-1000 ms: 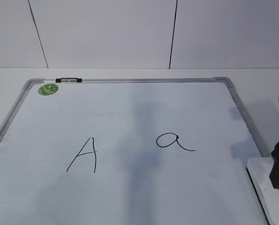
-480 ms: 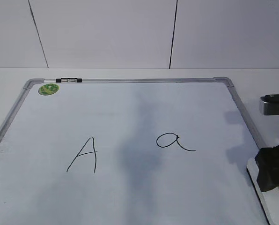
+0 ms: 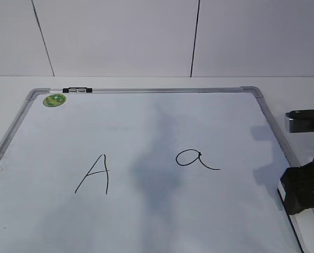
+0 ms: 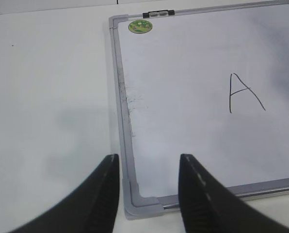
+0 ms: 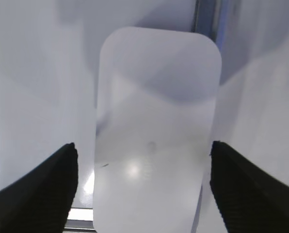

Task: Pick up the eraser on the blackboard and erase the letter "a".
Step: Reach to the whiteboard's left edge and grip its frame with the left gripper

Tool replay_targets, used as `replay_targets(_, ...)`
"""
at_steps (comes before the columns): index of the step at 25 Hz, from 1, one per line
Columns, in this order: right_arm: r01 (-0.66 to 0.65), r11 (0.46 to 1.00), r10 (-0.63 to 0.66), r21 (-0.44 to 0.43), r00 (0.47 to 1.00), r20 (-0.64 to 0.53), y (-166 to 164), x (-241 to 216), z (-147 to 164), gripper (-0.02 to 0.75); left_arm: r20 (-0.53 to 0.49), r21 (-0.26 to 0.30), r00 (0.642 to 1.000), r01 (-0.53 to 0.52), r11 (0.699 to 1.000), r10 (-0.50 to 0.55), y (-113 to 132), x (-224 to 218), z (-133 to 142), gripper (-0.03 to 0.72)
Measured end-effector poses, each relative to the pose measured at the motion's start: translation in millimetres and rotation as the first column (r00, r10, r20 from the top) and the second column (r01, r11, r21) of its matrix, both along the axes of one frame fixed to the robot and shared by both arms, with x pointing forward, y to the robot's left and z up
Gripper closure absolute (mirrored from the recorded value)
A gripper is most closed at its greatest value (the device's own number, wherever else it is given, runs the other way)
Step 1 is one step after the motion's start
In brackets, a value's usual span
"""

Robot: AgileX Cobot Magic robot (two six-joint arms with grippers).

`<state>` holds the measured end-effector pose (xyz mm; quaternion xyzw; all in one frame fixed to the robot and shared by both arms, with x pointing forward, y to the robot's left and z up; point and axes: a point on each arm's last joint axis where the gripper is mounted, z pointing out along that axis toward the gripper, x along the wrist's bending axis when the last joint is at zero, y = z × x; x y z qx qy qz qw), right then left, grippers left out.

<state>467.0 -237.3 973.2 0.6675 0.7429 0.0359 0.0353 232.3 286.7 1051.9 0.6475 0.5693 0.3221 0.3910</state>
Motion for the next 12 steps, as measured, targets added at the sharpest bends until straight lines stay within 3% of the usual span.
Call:
replay_targets(8, 0.016, 1.000, -0.016, 0.006, 1.000, 0.005, -12, 4, 0, 0.065, 0.000, -0.002, 1.000, 0.001, 1.000, -0.001, 0, 0, 0, 0.382)
replay_targets(12, 0.014, 0.999, -0.014, 0.051, 1.000, -0.005, -8, 3, 0, 0.066, 0.000, -0.002, 1.000, 0.001, 1.000, -0.001, 0, 0, 0, 0.382)
